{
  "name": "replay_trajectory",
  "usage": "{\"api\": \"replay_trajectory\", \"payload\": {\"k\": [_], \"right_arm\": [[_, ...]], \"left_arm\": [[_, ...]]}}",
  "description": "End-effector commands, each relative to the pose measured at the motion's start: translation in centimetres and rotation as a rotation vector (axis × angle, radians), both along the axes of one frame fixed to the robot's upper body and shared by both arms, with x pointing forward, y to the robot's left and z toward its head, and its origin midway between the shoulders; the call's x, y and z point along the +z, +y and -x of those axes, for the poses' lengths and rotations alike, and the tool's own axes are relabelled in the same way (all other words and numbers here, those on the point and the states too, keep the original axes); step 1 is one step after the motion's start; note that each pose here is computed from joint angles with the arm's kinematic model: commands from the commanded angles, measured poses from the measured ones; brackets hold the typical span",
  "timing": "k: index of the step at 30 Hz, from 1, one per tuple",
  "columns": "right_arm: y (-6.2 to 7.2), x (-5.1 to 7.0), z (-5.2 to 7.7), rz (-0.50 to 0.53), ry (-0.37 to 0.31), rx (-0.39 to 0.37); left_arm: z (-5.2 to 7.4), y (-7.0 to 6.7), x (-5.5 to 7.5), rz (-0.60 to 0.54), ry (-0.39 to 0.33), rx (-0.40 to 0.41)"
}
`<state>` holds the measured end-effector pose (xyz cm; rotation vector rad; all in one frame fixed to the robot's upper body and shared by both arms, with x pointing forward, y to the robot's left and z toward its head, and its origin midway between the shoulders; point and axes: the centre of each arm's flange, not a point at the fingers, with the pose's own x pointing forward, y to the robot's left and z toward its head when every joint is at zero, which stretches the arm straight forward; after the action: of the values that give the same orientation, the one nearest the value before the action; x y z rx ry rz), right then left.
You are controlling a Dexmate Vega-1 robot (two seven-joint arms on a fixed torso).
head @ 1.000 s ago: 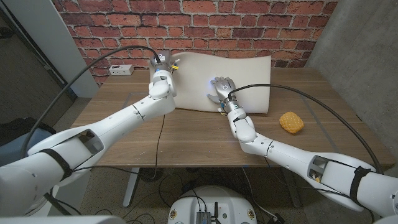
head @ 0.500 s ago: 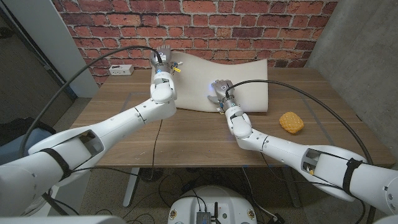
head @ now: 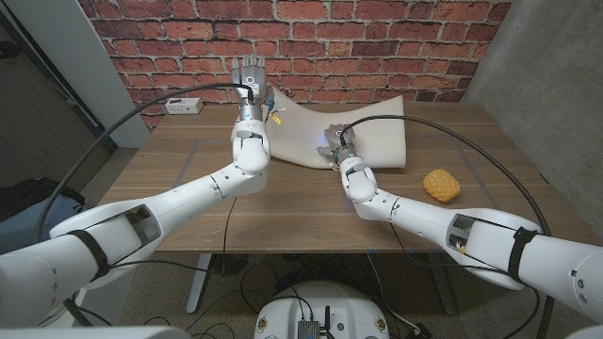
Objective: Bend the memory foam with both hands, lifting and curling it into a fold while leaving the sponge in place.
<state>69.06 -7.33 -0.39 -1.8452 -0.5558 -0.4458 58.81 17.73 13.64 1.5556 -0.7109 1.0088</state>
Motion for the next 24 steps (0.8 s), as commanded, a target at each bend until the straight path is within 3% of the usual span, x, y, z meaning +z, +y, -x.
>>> {"api": "replay_trajectory", "payload": {"k": [1,10,18,24], "right_arm": [[0.3,0.3,-1.3,-0.007,0.049,-0.012],[0.4,0.5,-1.7,-0.049,0.094,0.001],[-0.3,0.5,-1.8,-0.104,0.184,0.020],[-0.7,0.4,-1.6,-0.104,0.186,0.031]], "left_arm": [[-0.3,0.0,-1.0,-0.086,0.238,-0.039],[-0.8,0.2,-1.9,-0.168,0.519,-0.075],[-1.5,1.0,-3.1,-0.190,0.643,-0.095],[-1.9,1.1,-3.9,-0.217,0.705,-0.109]]}}
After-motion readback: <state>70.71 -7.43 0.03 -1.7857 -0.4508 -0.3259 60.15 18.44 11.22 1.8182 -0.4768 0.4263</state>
